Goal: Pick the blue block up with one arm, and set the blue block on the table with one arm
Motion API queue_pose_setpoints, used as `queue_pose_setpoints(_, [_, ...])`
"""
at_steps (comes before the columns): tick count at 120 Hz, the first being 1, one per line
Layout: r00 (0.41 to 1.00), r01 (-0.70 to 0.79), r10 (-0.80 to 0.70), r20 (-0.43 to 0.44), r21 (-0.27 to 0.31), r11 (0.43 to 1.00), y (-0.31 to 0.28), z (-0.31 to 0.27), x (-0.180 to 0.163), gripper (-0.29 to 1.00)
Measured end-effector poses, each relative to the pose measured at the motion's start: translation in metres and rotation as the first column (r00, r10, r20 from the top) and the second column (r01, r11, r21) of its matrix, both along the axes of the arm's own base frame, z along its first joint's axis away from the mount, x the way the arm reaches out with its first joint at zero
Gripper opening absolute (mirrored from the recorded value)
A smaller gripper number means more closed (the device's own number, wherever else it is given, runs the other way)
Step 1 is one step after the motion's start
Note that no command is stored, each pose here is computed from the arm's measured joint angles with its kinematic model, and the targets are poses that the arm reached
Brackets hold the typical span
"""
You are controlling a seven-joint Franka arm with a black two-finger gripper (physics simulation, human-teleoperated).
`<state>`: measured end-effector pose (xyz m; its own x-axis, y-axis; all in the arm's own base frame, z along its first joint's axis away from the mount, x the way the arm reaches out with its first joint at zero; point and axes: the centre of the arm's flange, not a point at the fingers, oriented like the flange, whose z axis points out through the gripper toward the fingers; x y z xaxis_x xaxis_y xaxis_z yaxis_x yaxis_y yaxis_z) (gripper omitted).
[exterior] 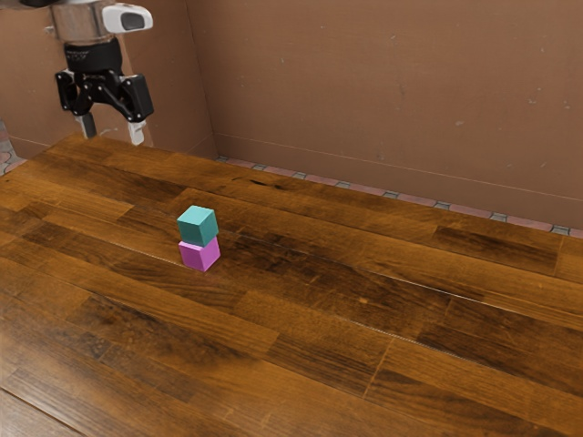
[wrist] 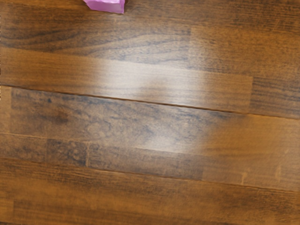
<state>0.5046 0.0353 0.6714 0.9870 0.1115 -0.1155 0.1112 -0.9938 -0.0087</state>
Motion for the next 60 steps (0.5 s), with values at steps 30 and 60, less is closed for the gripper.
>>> queue_pose_setpoints(30, [0.985,-0.019,0.018,0.169,0.006,1.0,0.003,0.061,0.001,0.7])
queue_pose_setpoints(60, [0.989,-0.019,0.017,0.145,0.011,1.0,-0.005,0.036,0.057,0.7])
